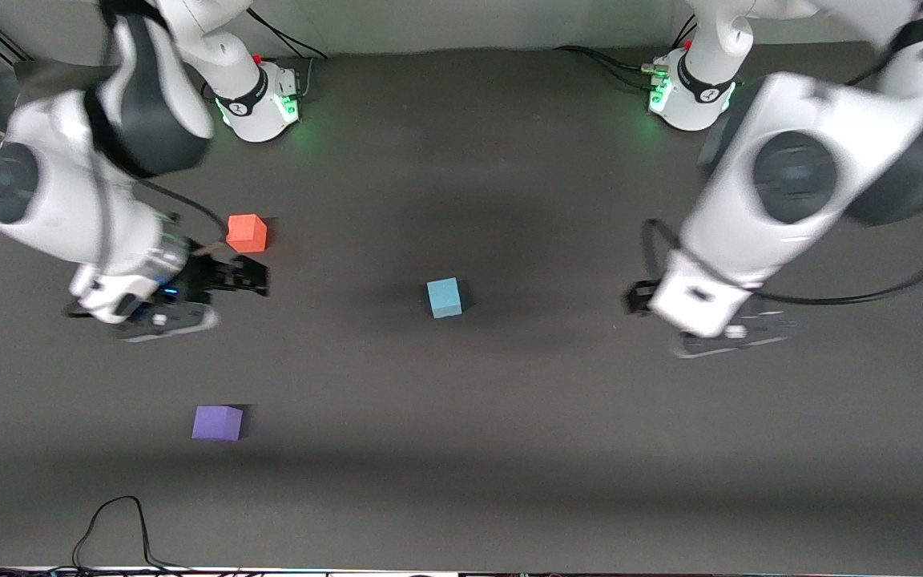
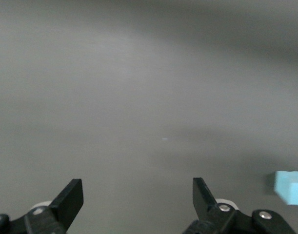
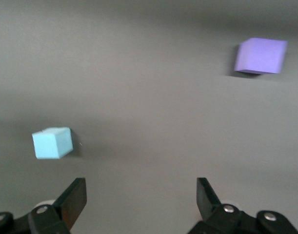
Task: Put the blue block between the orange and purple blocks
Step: 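Retract the left gripper while the right gripper moves over the block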
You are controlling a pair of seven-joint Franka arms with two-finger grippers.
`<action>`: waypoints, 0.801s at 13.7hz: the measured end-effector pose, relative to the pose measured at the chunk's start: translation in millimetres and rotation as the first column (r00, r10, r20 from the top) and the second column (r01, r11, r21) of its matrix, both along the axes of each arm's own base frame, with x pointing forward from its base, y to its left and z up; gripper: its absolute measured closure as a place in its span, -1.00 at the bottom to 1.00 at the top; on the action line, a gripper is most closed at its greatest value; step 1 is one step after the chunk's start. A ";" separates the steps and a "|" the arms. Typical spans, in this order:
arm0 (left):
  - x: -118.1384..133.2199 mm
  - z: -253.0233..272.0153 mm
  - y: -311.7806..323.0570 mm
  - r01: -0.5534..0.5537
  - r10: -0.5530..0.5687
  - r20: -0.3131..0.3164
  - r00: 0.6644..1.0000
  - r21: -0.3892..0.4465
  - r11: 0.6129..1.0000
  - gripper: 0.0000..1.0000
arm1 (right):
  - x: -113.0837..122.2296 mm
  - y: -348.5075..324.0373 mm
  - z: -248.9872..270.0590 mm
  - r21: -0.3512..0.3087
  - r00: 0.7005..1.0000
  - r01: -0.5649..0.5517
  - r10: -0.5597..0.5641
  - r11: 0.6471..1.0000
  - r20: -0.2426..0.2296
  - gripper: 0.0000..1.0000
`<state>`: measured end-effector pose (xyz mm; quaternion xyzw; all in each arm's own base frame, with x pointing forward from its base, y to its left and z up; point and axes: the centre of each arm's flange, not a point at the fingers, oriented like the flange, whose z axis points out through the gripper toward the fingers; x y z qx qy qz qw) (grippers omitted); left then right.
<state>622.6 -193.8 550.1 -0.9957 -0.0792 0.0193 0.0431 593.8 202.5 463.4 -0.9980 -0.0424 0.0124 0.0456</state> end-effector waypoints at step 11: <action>-50.4 13.3 172.8 0.059 -0.059 -0.033 0.998 0.006 0.998 -1.00 | -71.1 210.0 -147.0 -0.055 1.000 0.009 -0.008 0.998 0.027 -1.00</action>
